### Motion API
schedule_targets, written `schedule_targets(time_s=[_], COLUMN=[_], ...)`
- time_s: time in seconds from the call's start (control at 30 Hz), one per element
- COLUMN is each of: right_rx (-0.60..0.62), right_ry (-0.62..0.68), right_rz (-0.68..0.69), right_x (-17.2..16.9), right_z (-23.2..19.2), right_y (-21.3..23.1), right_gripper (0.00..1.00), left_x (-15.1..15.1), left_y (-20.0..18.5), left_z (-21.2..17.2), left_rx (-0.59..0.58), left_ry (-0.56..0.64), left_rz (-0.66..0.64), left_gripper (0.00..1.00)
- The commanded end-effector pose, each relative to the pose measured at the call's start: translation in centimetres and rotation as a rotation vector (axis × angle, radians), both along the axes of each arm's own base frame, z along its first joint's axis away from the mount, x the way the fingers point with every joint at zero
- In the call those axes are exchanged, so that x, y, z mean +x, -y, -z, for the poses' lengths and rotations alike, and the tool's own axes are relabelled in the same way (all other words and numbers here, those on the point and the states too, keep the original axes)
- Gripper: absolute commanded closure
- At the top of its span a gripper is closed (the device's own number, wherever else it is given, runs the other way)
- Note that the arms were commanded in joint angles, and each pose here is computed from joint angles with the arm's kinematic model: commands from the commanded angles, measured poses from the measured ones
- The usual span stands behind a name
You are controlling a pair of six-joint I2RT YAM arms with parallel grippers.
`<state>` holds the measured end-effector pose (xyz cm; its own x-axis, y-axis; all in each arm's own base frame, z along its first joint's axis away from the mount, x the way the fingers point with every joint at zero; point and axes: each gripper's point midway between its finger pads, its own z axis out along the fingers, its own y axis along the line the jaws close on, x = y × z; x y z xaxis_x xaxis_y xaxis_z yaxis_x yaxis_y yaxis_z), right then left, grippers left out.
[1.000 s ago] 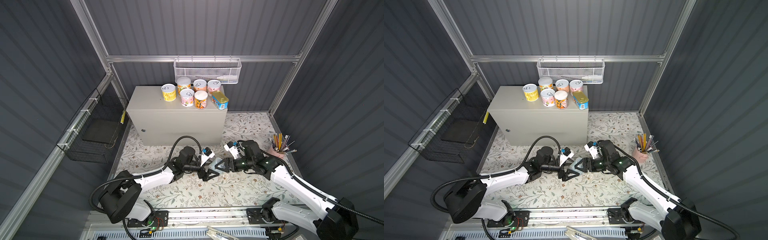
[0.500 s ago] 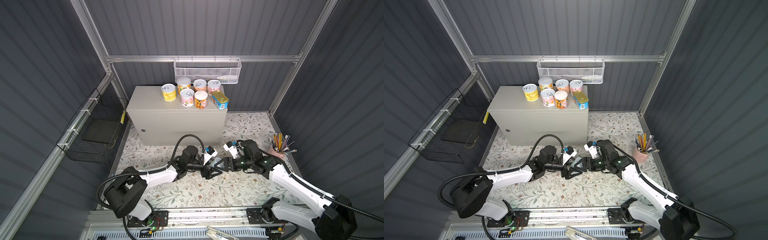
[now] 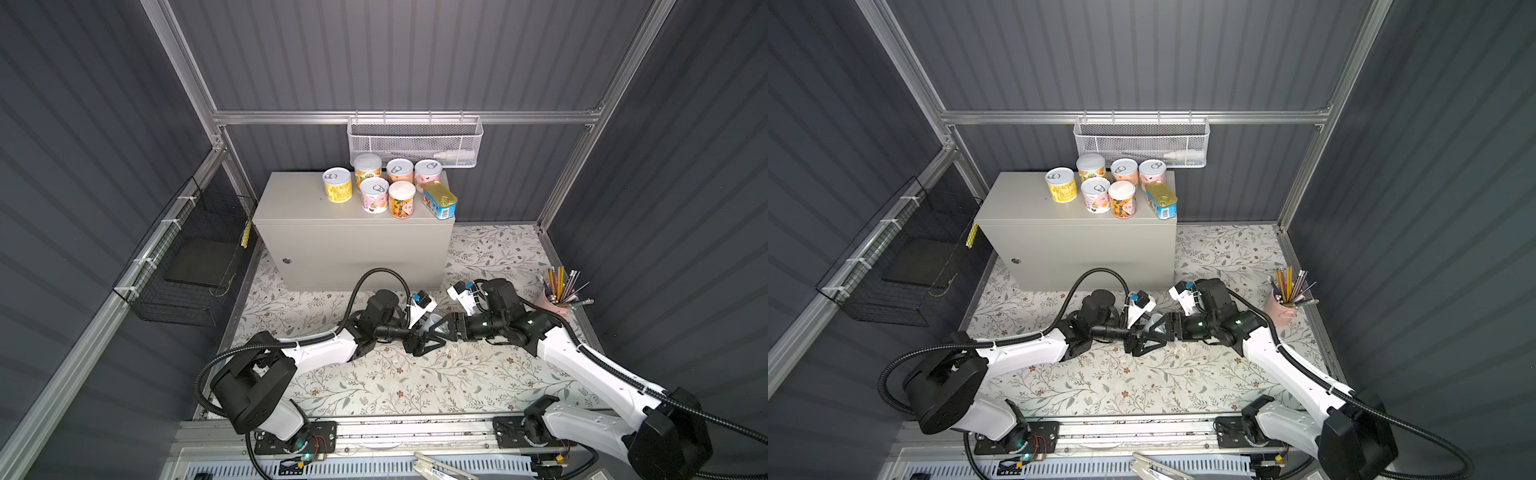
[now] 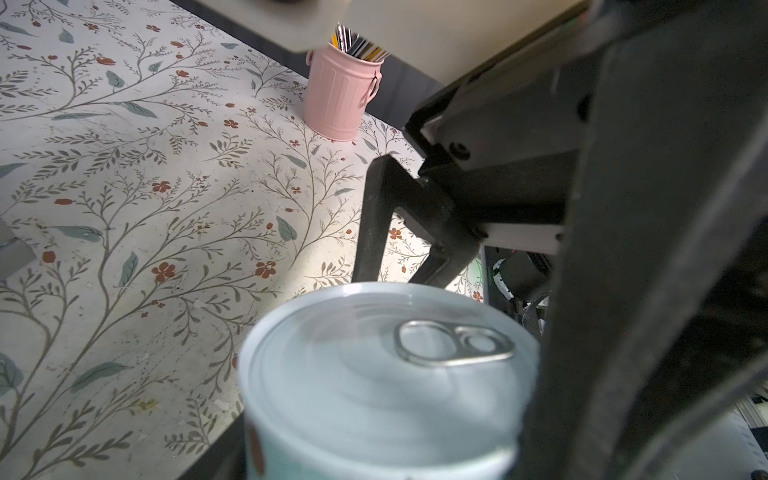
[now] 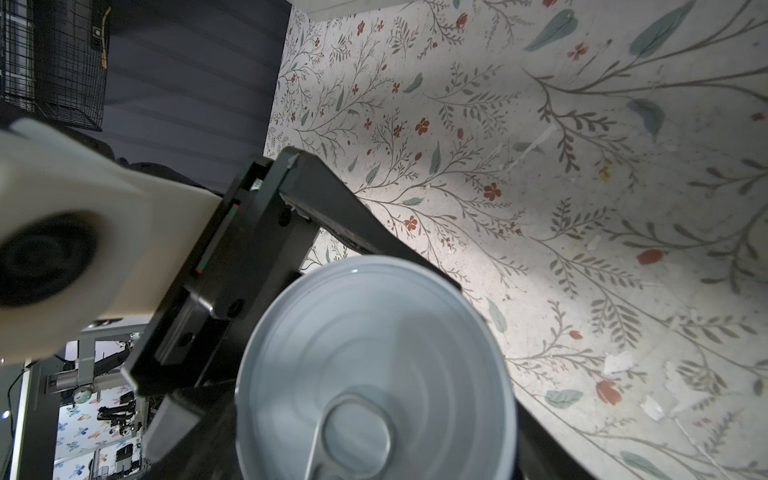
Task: Place and organize the canned foods onto the counter
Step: 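Close the left gripper around the pale blue can beside the right gripper, then open the right gripper and draw it back while the left gripper carries the can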
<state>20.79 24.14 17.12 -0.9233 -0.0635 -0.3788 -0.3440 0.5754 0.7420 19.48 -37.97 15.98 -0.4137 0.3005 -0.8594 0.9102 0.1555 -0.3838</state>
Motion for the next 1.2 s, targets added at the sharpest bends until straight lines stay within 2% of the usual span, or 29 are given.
schedule_targets(time_s=[0.0,0.17,0.3,0.47,0.73,0.93,1.17], right_rx=[0.044,0.014,0.009,-0.008,-0.027,-0.049,-0.042], right_ry=[0.041,0.051,0.052,0.049,0.085,0.119,0.162], right_rz=[-0.019,0.036,0.053,0.066,0.100,0.129,0.154], right_x=[-0.1,0.1,0.0,-0.1,-0.8,-1.3,-1.3], right_z=[-1.0,0.2,0.7,1.2,1.7,1.6,1.0], right_y=[-0.5,0.4,0.7,1.1,2.3,3.4,3.9], right_gripper=[0.37,0.27,0.13,0.03,0.01,0.01,0.01], left_x=[2.0,3.9,4.5,4.3,3.7,4.6,4.6], left_y=[0.7,-0.1,-0.2,-0.2,-0.6,-2.2,-3.3], left_z=[-2.2,-2.1,-2.8,-4.2,-7.6,-8.7,-10.8], left_rx=[-0.013,0.062,0.071,0.072,0.013,0.067,0.084], left_ry=[0.019,0.027,0.025,0.040,0.023,0.076,0.113], left_rz=[-0.105,-0.221,-0.256,-0.244,-0.251,-0.336,-0.364], left_gripper=[0.46,0.51,0.52,0.52,0.54,0.56,0.56])
